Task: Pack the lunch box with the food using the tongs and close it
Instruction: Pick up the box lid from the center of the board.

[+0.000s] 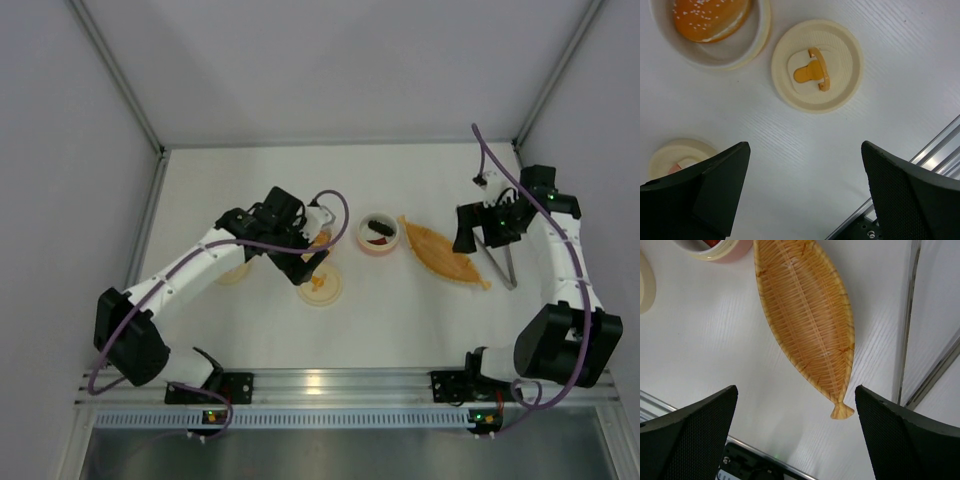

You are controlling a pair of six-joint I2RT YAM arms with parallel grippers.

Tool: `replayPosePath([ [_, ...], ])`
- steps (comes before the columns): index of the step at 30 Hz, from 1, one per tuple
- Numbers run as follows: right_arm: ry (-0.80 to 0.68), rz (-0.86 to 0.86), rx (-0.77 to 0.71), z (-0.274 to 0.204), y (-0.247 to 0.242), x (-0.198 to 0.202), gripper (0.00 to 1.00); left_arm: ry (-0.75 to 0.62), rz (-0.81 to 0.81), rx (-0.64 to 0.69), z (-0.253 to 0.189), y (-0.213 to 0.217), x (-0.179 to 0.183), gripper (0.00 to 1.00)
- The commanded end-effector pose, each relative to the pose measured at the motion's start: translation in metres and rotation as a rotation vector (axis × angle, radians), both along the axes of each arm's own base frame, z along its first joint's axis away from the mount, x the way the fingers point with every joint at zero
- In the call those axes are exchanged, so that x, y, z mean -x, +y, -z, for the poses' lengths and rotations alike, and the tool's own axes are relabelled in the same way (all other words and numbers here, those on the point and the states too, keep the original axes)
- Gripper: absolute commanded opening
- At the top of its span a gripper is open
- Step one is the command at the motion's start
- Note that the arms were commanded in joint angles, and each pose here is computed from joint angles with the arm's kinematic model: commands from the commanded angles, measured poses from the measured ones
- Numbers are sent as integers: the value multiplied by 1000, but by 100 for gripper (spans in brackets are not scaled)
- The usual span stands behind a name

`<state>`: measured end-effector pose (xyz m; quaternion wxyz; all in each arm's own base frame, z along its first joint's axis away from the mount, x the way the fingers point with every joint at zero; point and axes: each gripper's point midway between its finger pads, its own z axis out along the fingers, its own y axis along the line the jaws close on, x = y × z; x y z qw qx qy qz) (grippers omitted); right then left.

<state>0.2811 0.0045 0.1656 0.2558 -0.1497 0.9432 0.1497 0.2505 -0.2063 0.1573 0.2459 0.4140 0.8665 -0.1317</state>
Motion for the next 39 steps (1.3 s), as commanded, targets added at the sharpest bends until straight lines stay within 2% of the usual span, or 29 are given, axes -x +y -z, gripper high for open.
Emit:
replayPosePath([
  [1, -128, 38, 13, -18, -7, -17, 99, -17, -37, -85, 13, -12, 1, 98],
  [5, -120, 61, -3, -13, -9, -17, 99, -7, -91, -140, 28, -22, -10, 94],
  [7, -118, 65, -6, -11, -10, -19, 99, 36, -102, -153, 40, -29, -11, 85],
  [11, -111, 75, -12, -7, -13, -22, 99, 83, -143, -194, 59, -32, -14, 77],
  [16, -99, 79, -34, -3, -13, -26, 99, 99, -158, -168, 67, -43, -19, 67],
  [29, -89, 79, -45, 3, -13, -24, 100, 203, -166, -126, 90, -65, -16, 58],
  [39, -78, 79, -46, 8, -13, -25, 99, 244, -176, -172, 113, -66, -17, 40],
])
